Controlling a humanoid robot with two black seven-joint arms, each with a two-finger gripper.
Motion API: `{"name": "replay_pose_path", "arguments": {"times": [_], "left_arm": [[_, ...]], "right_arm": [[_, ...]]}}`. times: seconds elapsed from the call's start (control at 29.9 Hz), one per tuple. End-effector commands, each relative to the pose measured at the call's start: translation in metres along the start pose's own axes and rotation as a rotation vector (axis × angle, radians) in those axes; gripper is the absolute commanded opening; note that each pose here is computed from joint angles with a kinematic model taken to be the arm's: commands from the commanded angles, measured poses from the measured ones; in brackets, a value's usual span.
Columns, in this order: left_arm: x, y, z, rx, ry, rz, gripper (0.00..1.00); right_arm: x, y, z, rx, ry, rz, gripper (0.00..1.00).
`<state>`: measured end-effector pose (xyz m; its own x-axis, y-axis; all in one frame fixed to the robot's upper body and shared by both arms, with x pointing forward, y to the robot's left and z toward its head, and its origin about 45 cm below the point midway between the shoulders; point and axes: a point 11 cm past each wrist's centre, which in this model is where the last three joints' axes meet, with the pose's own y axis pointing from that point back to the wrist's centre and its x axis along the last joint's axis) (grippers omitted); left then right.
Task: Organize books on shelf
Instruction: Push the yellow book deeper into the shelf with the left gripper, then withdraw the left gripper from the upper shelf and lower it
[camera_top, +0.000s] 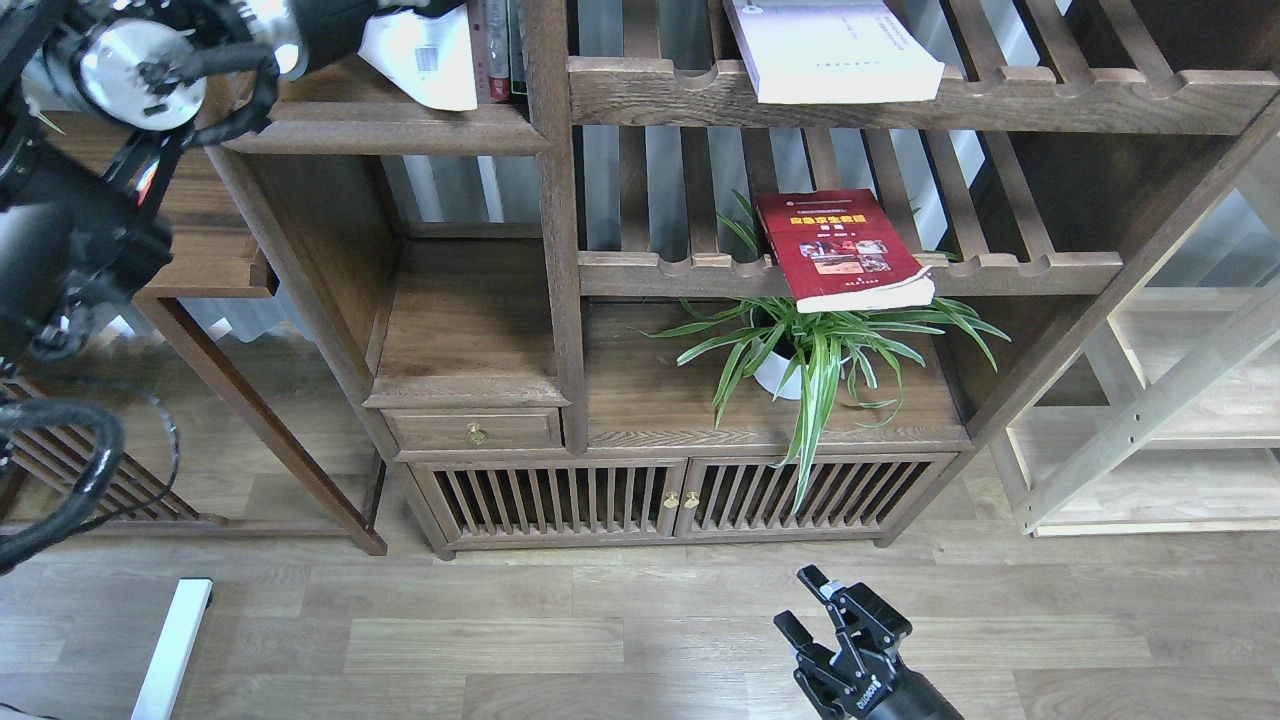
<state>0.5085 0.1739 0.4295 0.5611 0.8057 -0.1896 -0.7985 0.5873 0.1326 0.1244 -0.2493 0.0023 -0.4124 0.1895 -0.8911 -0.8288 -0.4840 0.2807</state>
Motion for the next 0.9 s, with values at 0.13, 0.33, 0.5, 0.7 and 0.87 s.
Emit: {"name": "replay_pose_path", "arguments": {"times": [0.13, 0.33, 0.5, 0.7, 0.87], "left_arm": [[0.016, 0.018, 0.023, -0.046, -0.021, 0.036, 0.67], [0.014, 0.017, 0.020, -0.045, -0.006, 0.027, 0.69], [-0.011, 0.002, 0.005, -0.025, 0.073, -0.045, 0.76], [-0.012, -0.001, -0.013, 0.003, 0.123, -0.056, 0.81], [-0.018, 0.002, -0.021, -0.005, 0.219, -0.112, 0.86]], "right_arm": [[0.001, 0.001, 0.000, 0.001, -0.001, 0.001, 0.70], [-0.001, -0.002, 0.001, -0.003, 0.001, -0.004, 0.70], [-0.001, -0.003, 0.001, -0.002, 0.000, -0.006, 0.70], [-0.003, -0.002, -0.002, -0.001, 0.007, -0.005, 0.70], [-0.003, -0.003, -0.002, -0.001, 0.008, -0.007, 0.70]]}}
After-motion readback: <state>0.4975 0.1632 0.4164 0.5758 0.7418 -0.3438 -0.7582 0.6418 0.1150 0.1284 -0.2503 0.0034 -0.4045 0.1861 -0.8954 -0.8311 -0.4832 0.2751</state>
